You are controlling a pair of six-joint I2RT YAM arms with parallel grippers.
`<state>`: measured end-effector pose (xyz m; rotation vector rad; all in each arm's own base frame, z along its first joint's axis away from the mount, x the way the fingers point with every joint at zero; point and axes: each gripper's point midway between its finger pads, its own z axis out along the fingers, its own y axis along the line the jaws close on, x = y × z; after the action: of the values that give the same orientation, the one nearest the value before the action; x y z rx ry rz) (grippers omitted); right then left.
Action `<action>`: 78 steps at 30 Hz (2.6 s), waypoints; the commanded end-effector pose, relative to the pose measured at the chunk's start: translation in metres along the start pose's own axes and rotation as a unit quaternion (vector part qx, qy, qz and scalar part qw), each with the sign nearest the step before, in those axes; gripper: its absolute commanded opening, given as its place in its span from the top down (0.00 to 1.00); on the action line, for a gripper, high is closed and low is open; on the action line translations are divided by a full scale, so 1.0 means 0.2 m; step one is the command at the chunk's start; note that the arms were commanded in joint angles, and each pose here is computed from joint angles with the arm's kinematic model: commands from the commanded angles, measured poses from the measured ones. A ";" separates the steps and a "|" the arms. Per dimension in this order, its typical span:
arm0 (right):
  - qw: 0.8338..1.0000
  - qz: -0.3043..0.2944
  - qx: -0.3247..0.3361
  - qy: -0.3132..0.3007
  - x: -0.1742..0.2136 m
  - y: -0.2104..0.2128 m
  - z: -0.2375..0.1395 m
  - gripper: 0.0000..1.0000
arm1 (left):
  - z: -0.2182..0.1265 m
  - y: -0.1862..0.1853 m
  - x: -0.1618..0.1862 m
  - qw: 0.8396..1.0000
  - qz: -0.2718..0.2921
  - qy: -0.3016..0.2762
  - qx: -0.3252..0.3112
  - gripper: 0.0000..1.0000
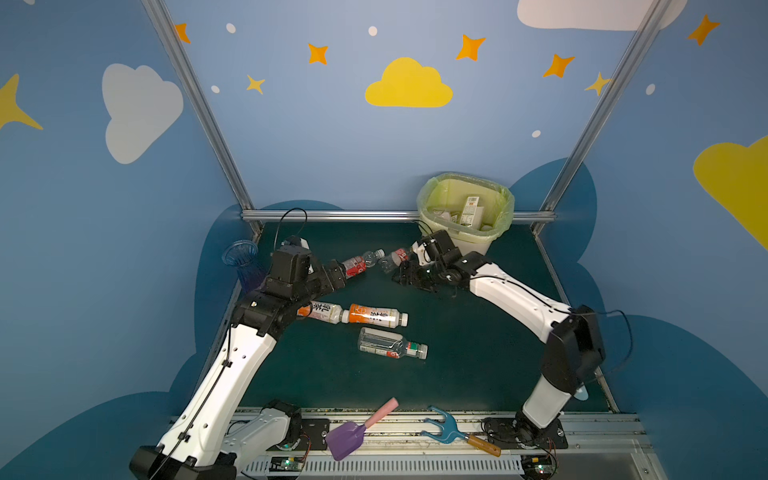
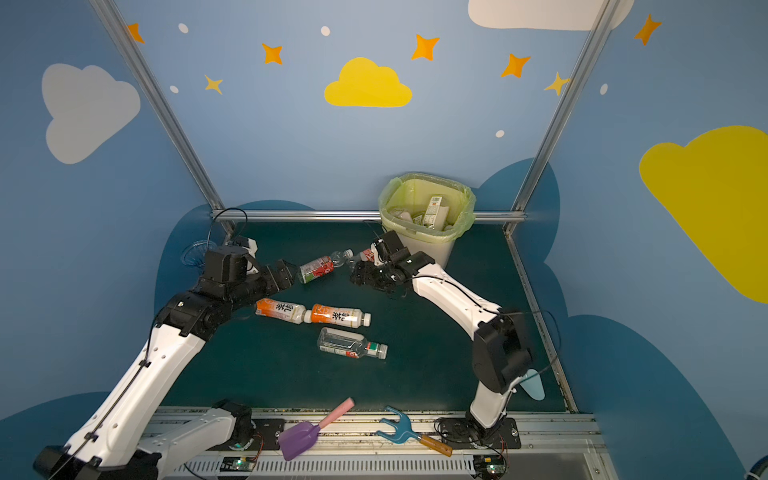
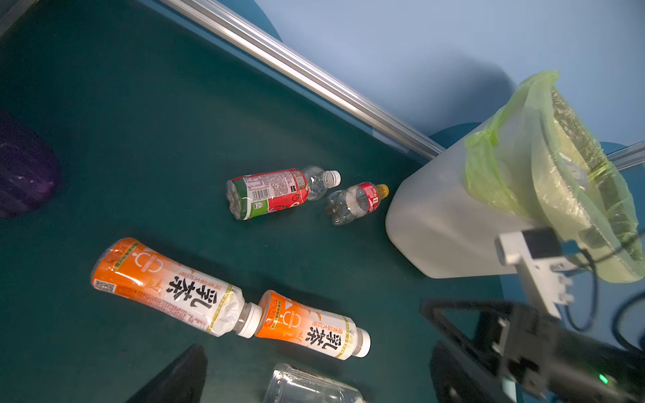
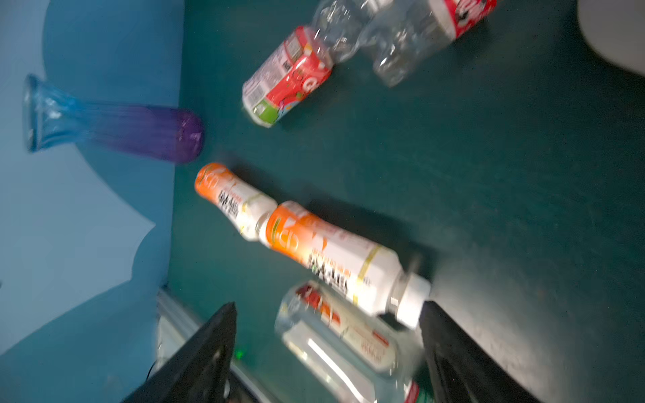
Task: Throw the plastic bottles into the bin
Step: 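Withdraw left arm toward orange tea bottles while right gripper reaches yellow-cap bottle, then close right gripper on the red-label yellow-cap bottle beside the bin, then lift the yellow-cap bottle over the bin and open right gripper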
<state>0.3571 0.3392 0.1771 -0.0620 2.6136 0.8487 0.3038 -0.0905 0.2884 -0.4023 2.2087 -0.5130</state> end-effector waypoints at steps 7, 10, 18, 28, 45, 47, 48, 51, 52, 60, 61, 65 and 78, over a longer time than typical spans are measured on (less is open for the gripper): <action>0.987 0.055 0.109 -0.100 -0.36 -0.09 0.38 0.14 | -0.14 0.02 0.02 1.000 -0.005 -0.016 0.012 0.00; 0.982 0.063 0.131 -0.124 -0.42 -0.12 0.44 0.12 | -0.17 0.04 0.01 1.000 -0.005 -0.026 0.009 0.00; 0.969 0.066 0.182 -0.154 -0.52 -0.19 0.50 0.08 | -0.22 0.06 -0.03 0.999 0.014 -0.036 -0.001 0.00; 0.961 0.096 0.204 -0.160 -0.57 -0.28 0.59 0.08 | -0.26 0.08 -0.07 0.999 0.022 -0.050 -0.004 0.00; 0.963 0.143 0.202 -0.107 -0.55 -0.49 0.73 0.11 | -0.32 0.12 -0.08 0.997 0.022 -0.064 -0.022 0.00; 0.966 0.138 0.196 -0.097 -0.54 -0.50 0.75 0.13 | -0.32 0.12 -0.08 0.998 0.020 -0.064 -0.021 0.00; 0.968 0.132 0.193 -0.094 -0.54 -0.49 0.75 0.13 | -0.32 0.12 -0.08 0.998 0.018 -0.063 -0.021 0.00; 0.971 0.115 0.191 -0.081 -0.52 -0.49 0.76 0.17 | -0.31 0.12 -0.07 0.998 0.013 -0.060 -0.018 0.00; 0.972 0.113 0.193 -0.076 -0.51 -0.50 0.75 0.19 | -0.31 0.12 -0.07 0.998 0.012 -0.060 -0.016 0.00; 0.979 0.079 0.177 -0.062 -0.47 -0.47 0.69 0.39 | -0.29 0.11 -0.07 0.998 0.009 -0.058 -0.012 0.00; 0.980 0.075 0.172 -0.059 -0.46 -0.46 0.68 0.43 | -0.28 0.11 -0.07 0.998 0.009 -0.056 -0.012 0.00; 0.987 0.053 0.145 -0.049 -0.43 -0.38 0.63 0.47 | -0.26 0.09 -0.07 0.999 0.005 -0.051 -0.005 0.00; 0.980 -0.125 -0.146 -0.053 -0.36 0.48 0.09 0.47 | -0.19 0.07 -0.05 0.999 -0.004 -0.032 0.006 0.00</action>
<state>0.4379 0.3953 0.1619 -0.1705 2.5289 0.8270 0.2757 -0.0633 0.3105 -0.4151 2.1462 -0.4939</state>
